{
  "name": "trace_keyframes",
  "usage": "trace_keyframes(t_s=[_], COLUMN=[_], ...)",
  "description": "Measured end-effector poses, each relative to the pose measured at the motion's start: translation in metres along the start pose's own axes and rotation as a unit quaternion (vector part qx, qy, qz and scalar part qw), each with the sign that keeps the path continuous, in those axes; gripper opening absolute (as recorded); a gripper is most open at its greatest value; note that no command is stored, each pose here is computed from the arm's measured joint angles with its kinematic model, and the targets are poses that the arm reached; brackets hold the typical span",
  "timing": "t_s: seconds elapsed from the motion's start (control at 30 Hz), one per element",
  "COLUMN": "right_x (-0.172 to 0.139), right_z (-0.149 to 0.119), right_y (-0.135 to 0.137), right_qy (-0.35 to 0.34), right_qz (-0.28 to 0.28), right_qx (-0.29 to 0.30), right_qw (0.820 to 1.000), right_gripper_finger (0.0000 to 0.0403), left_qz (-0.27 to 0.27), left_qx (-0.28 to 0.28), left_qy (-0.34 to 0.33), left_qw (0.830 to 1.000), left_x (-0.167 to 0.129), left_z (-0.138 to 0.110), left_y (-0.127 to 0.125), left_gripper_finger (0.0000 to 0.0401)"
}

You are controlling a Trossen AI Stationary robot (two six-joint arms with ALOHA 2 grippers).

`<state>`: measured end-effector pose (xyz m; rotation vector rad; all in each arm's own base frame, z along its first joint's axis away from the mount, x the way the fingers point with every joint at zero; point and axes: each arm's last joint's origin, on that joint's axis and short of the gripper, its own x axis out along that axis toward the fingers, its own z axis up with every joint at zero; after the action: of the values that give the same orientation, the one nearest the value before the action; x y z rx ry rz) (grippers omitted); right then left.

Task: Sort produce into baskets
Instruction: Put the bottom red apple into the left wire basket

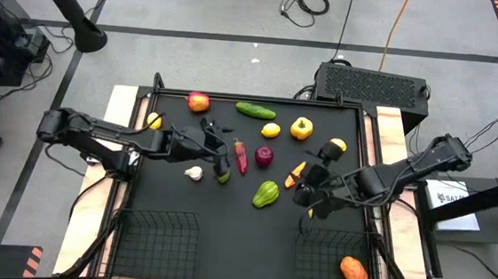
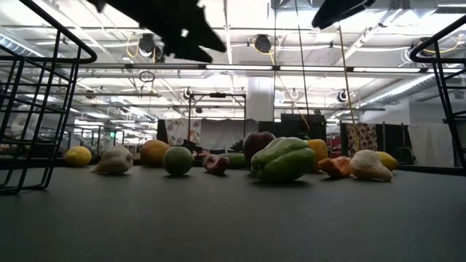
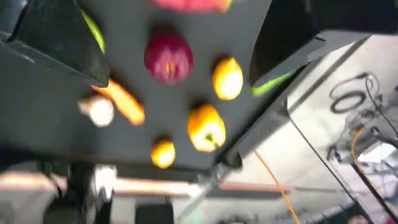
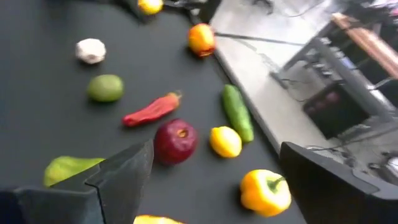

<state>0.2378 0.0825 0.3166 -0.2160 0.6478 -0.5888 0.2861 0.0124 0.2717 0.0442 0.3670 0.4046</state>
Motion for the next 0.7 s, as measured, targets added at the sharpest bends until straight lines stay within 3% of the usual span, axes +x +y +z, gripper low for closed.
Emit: trace_keyframes(t_s=[0.23,0.47,0.7], right_x=[0.000,0.000,0.000], right_z=[-0.001,-0.001,-0.002], right_y=[0.001,0.001,0.001], right_qy=[0.008,0.008,0.009], right_qz=[0.013,0.013,0.013], right_qx=[-0.036,-0.061,-0.067], right_qw=[0.999,0.998,0.998], right_gripper_finger=[0.0341,0.0341,0.0341], left_qz=[-0.041,-0.072,-0.097], left_qx=[-0.007,0.000,0.019], left_qy=[-0.023,0.005,0.026], left_qw=[0.999,0.997,0.995], left_x=[0.043,0.081,0.118], left_z=[-0.011,-0.027,-0.024], left_y=[0.012,0.012,0.000], left_gripper_finger=[0.0391,0.0389,0.0349])
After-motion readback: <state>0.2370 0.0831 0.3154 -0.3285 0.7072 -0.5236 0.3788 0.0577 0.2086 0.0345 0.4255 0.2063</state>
